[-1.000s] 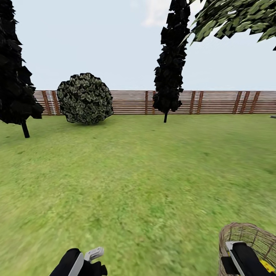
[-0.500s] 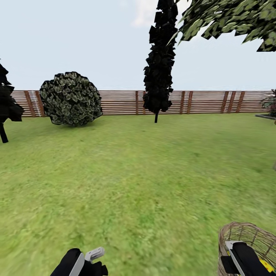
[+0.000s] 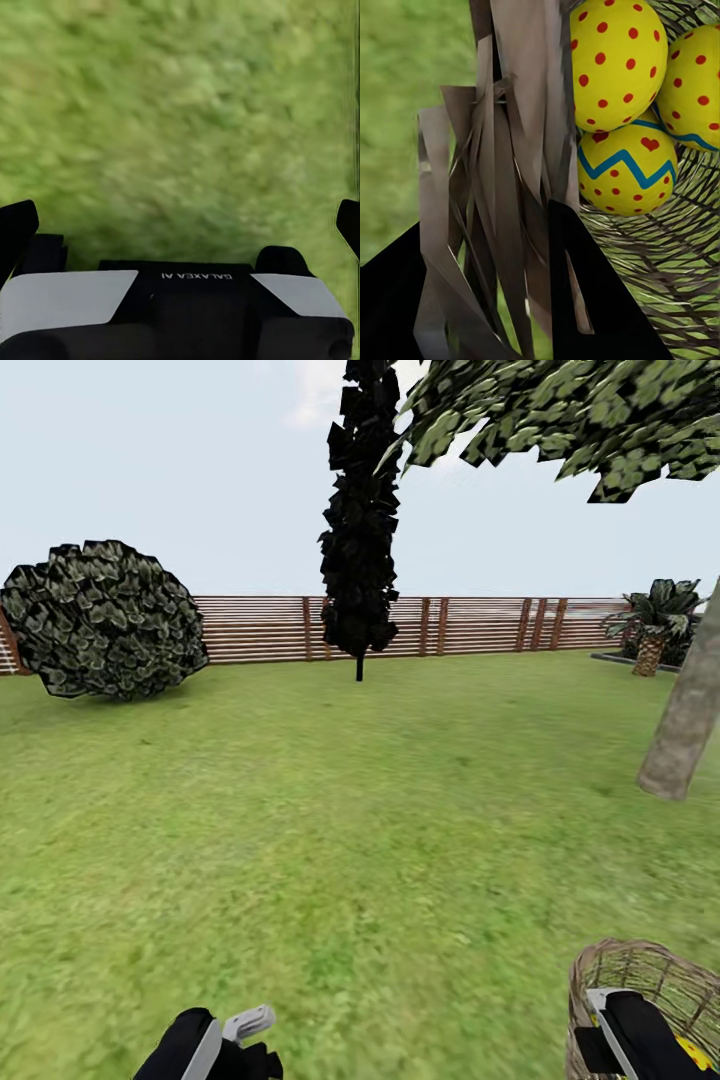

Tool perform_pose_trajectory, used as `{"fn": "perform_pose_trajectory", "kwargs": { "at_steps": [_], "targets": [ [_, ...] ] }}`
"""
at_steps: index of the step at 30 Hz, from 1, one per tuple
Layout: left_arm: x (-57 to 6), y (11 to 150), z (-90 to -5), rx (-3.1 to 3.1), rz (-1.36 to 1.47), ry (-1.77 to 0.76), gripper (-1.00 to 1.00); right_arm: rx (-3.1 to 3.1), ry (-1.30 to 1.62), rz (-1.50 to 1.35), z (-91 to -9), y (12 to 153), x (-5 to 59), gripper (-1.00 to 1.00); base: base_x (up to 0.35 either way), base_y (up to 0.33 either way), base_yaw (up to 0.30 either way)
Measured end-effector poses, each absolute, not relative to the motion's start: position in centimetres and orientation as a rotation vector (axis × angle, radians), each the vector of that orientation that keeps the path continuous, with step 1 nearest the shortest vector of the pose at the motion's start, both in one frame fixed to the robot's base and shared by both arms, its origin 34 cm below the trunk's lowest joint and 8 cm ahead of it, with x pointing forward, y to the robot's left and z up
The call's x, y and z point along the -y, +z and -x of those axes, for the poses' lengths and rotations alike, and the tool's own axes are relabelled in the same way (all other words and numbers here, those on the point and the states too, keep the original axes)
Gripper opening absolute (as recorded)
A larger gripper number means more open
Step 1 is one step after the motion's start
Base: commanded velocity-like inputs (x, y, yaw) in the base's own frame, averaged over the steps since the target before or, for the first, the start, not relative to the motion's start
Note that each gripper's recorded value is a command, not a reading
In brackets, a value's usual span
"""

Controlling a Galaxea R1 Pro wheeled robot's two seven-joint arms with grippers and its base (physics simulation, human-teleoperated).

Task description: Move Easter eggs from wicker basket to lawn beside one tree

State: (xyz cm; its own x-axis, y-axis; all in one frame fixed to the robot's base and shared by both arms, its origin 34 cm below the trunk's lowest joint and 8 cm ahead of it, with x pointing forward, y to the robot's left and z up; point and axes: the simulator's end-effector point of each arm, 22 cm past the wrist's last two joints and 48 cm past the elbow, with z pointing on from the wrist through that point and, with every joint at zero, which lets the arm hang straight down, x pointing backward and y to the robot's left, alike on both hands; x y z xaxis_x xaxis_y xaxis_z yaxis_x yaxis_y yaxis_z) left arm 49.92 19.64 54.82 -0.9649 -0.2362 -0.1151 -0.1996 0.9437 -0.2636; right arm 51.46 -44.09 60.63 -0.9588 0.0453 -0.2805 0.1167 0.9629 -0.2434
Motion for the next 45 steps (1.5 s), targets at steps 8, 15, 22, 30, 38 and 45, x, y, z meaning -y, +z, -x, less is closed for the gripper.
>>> {"fn": "perform_pose_trajectory", "kwargs": {
  "at_steps": [8,15,22,30,38,45],
  "targets": [
    [-19.6,54.8,-49.9,-2.954,0.331,-0.377,1.0,-2.836,-0.38,-0.12,-51.5,60.7,44.2,-1.0,0.291,-0.232,-0.226],
    [-19.6,54.8,-49.9,-2.954,0.331,-0.378,1.0,-2.836,-0.38,-0.12,-51.5,60.7,44.2,-1.0,0.289,-0.233,-0.209],
    [-19.6,54.8,-49.9,-2.954,0.331,-0.378,1.0,-2.838,-0.381,-0.118,-51.5,60.7,44.2,-1.0,0.289,-0.226,-0.172],
    [-18.4,54.2,-48.8,-2.984,0.332,-0.401,1.0,-2.84,-0.378,-0.118,-51.4,60.6,44.1,-1.0,0.309,-0.177,-0.181],
    [-18.3,54.2,-48.8,-2.984,0.331,-0.402,1.0,-2.837,-0.377,-0.12,-51.5,60.7,44.1,-1.0,0.338,-0.111,-0.289],
    [-18.4,54.2,-48.8,-2.984,0.331,-0.402,1.0,-2.837,-0.375,-0.124,-51.4,60.7,44.2,-1.0,0.342,-0.089,-0.248]
  ]
}}
